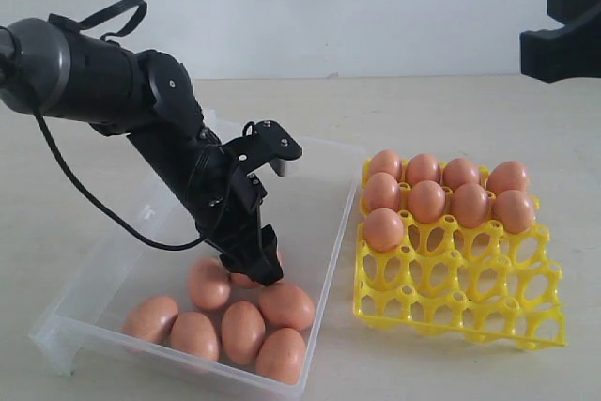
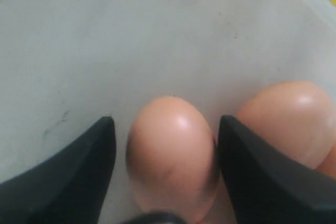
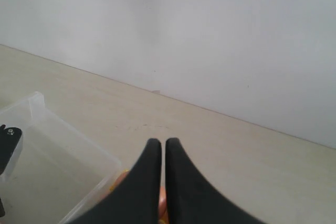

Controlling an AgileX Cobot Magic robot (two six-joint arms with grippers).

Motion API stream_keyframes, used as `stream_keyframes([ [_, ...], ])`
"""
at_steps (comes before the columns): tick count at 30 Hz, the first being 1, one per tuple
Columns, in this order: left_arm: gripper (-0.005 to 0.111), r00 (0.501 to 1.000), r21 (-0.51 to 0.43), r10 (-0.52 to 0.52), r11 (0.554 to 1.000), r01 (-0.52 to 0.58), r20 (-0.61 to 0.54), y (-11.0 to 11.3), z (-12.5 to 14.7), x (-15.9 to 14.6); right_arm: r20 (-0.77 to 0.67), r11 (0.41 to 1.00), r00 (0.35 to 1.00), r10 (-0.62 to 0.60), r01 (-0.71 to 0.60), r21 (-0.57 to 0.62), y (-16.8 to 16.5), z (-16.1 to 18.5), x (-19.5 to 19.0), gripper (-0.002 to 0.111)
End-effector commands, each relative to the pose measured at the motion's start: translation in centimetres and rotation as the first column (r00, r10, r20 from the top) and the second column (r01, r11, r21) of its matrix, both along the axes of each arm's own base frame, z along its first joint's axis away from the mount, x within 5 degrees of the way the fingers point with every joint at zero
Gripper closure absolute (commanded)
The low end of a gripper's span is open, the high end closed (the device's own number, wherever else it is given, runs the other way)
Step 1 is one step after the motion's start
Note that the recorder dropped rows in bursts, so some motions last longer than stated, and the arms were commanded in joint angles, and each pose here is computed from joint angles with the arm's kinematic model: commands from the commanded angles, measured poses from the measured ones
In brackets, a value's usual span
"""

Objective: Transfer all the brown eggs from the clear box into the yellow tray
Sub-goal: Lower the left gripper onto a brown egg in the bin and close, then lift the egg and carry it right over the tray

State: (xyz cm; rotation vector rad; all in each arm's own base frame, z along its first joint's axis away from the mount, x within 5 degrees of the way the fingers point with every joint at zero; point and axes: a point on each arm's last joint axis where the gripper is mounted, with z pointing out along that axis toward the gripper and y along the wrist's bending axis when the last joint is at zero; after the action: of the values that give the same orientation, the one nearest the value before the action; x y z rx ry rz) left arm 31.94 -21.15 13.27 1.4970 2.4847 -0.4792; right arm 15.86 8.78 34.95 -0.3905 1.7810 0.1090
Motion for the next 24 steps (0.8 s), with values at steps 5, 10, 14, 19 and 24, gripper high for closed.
stream_keyframes([
  [5, 0.060, 0.999, 0.011, 0.040, 0.999, -0.039, -0.021, -0.3, -2.2, 0.2, 0.000, 1.000, 1.000, 0.000, 0.000, -0.012, -0.1, -0.2, 0.0, 0.108],
  [10, 0.102, 0.996, -0.019, 0.073, 0.997, -0.072, 0.047, -0.4, -1.4, 0.8, 0.000, 1.000, 1.000, 0.000, 0.000, -0.012, -0.1, -0.2, 0.0, 0.108],
  [14, 0.103, 0.986, -0.062, 0.109, 0.993, -0.101, 0.129, -0.5, 0.3, 1.3, 0.000, 1.000, 1.000, 0.000, 0.000, -0.012, -0.1, -0.2, 0.0, 0.108],
  [19, 0.103, 0.949, -0.154, 0.151, 0.982, -0.111, 0.276, -0.5, 4.5, 1.7, -0.001, 1.000, 1.000, -0.003, 0.003, -0.013, -0.1, -0.2, 0.0, 0.108],
  [24, 0.103, 0.923, -0.381, 0.089, 0.923, 0.065, 0.373, -2.1, 8.1, 1.2, -0.001, 1.000, 1.000, -0.003, 0.003, -0.013, -0.1, -0.2, 0.0, 0.108],
])
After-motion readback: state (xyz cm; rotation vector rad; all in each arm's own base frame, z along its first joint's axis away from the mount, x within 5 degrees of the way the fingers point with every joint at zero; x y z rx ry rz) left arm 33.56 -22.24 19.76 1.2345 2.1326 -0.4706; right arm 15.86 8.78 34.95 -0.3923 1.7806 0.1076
